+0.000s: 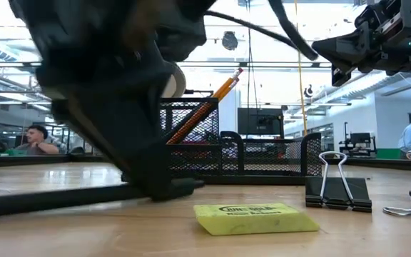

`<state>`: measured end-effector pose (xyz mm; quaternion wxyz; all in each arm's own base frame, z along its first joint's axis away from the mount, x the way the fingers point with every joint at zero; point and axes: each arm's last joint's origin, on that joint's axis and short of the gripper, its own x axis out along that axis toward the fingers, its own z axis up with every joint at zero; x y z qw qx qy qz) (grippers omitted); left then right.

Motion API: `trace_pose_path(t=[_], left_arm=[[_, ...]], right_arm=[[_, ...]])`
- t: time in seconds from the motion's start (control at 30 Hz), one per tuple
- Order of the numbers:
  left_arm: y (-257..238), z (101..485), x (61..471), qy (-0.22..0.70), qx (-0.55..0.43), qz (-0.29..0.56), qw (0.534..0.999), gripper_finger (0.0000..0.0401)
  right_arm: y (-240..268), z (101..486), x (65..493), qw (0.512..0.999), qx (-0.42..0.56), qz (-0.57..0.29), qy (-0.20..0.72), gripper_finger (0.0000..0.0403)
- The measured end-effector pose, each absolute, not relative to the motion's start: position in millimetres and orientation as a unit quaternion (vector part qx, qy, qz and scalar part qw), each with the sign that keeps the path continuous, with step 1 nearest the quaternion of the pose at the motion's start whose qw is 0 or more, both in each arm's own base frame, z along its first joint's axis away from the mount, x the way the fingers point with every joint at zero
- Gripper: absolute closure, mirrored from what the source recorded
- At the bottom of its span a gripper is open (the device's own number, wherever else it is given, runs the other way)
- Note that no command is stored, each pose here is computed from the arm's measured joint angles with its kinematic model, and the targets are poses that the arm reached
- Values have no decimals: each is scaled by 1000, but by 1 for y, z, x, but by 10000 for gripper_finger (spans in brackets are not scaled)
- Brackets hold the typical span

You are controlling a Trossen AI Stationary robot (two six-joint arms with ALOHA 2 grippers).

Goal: Pick and place office supplies into organizer
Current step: Put the black pen into the desk organizer

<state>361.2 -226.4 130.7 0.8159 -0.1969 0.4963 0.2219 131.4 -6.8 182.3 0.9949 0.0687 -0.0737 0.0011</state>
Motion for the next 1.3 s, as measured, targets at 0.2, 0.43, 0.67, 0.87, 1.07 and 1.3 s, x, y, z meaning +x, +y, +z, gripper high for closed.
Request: trace_pose_path(t=[0.2, 0.43, 0.67, 0.87, 1.07, 1.3], left_arm=[[-218, 184, 362, 377, -101, 228, 892, 384], [-212, 242, 360, 268, 7, 211, 940, 392], [-188, 269, 364, 262, 104, 208, 937, 373], [-160, 289, 364, 265, 146, 223, 927, 387], [-116, 291, 353, 236, 110, 220, 940, 380], [-85, 249, 350, 66, 109, 44, 991, 392]], right_arm=[[-7, 182, 131, 995, 69, 0, -71, 399], [-7, 182, 132, 995, 69, 0, -72, 399], [-7, 182, 132, 995, 72, 2, -70, 399], [-7, 181, 132, 995, 74, 2, -70, 399], [-7, 182, 132, 995, 74, 2, -71, 399], [-7, 182, 132, 995, 72, 2, -71, 399]])
